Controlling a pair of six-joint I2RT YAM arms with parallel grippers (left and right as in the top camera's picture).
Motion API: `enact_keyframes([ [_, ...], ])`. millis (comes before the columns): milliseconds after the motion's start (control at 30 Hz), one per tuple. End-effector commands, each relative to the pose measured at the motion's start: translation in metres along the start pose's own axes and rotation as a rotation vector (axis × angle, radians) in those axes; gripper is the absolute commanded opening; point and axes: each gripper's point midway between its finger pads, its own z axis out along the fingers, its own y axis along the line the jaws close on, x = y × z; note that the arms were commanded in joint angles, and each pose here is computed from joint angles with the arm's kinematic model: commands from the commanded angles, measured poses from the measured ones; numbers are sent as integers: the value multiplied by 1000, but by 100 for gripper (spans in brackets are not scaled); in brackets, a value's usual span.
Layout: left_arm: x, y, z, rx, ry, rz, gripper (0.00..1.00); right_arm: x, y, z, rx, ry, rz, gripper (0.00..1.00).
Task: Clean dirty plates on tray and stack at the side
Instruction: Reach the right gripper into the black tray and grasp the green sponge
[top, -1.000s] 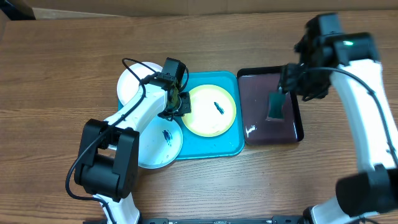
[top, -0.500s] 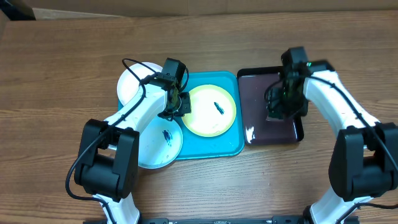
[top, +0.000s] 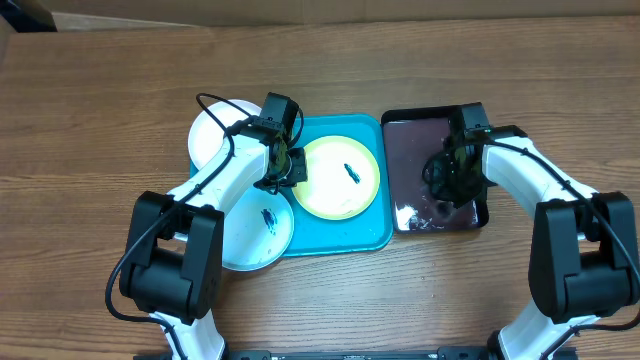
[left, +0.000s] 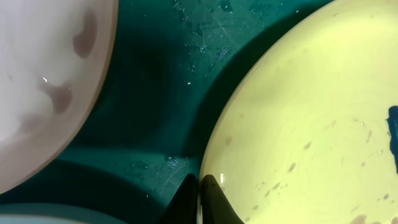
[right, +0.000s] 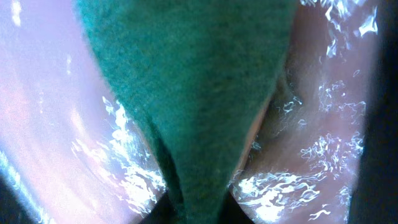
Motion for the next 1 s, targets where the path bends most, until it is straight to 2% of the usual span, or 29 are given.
enact_keyframes([
  [0,-5,-1,-1,-2,-13,13,6,-20,28,-30,-112,-35,-17,63],
  [67,-5,-1,-1,-2,-13,13,6,-29,31,-43,-114,-57,-22,69],
  [200,-5,-1,-1,-1,-13,13,7,-45,15,-42,-15,-126,-23,70],
  [467,-5,-1,-1,-1,-14,13,7,-38,5,-21,29,-124,-15,68],
  [500,-6,-2,-1,0,-15,13,7,-33,5,-15,20,-111,-15,61],
  [567,-6,-2,-1,0,-15,13,7,-28,7,-11,10,-98,-19,58],
  [700,-6,-2,-1,0,-15,13,7,-23,12,-8,5,-85,-29,62],
  [733,-6,-2,-1,0,-15,13,7,-23,13,-8,4,-87,-34,59],
  [767,-6,-2,-1,0,-15,13,7,-23,15,-8,3,-90,-40,49],
  [800,-6,-2,-1,0,-15,13,7,-23,17,-8,2,-92,-45,29],
  [833,-6,-2,-1,0,-15,13,7,-23,20,-8,1,-94,-51,14],
  [867,-6,-2,-1,0,-15,13,7,-23,23,-8,-1,-97,-60,8],
  [900,-6,-2,-1,0,-15,13,7,-22,26,-7,-2,-99,-68,8],
  [933,-6,-2,-1,0,-15,13,8,-23,28,-7,-4,-104,-76,14],
  [967,-6,-2,-1,0,-15,13,7,-23,30,-7,-5,-106,-81,24],
])
